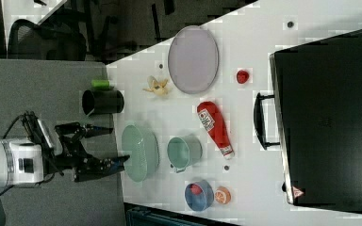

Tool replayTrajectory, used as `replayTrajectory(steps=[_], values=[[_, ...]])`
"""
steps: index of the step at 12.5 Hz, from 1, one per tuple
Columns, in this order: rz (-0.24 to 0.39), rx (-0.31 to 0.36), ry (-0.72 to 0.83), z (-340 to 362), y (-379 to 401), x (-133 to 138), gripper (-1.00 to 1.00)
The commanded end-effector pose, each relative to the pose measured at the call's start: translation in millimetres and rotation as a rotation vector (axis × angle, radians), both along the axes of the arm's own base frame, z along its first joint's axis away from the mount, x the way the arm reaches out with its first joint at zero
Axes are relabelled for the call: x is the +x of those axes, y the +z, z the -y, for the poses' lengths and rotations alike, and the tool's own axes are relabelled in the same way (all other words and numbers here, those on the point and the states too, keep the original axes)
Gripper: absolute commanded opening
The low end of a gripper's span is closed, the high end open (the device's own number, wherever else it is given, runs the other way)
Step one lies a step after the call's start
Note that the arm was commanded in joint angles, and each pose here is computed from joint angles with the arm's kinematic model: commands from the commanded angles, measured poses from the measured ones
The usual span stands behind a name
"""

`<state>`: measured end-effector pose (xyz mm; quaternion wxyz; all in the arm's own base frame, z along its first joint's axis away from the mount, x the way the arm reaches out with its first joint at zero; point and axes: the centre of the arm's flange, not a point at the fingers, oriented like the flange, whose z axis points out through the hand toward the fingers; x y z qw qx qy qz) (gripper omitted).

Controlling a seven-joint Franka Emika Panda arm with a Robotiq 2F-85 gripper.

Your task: Pick Ketchup from the table and place it in strainer.

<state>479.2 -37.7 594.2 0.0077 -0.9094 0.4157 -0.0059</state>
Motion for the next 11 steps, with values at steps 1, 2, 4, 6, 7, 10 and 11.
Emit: replayTrajectory(steps=[1, 2, 4, 6, 7, 10, 11], values=[[-0.105, 0.018, 0.226, -21, -71, 17, 1.00], [-0.106, 0.020, 0.303, -26, -85, 20, 1.00], [-0.106, 0.025, 0.493, -35, -113, 24, 1.00], [-0.095, 0.030, 0.692, -40, -143, 26, 1.00], [-0.082, 0.029, 0.775, -40, -158, 26, 1.00], [-0.046, 0.020, 0.984, -40, -203, 25, 1.00], [-0.035, 0.016, 1.030, -42, -218, 25, 1.00]])
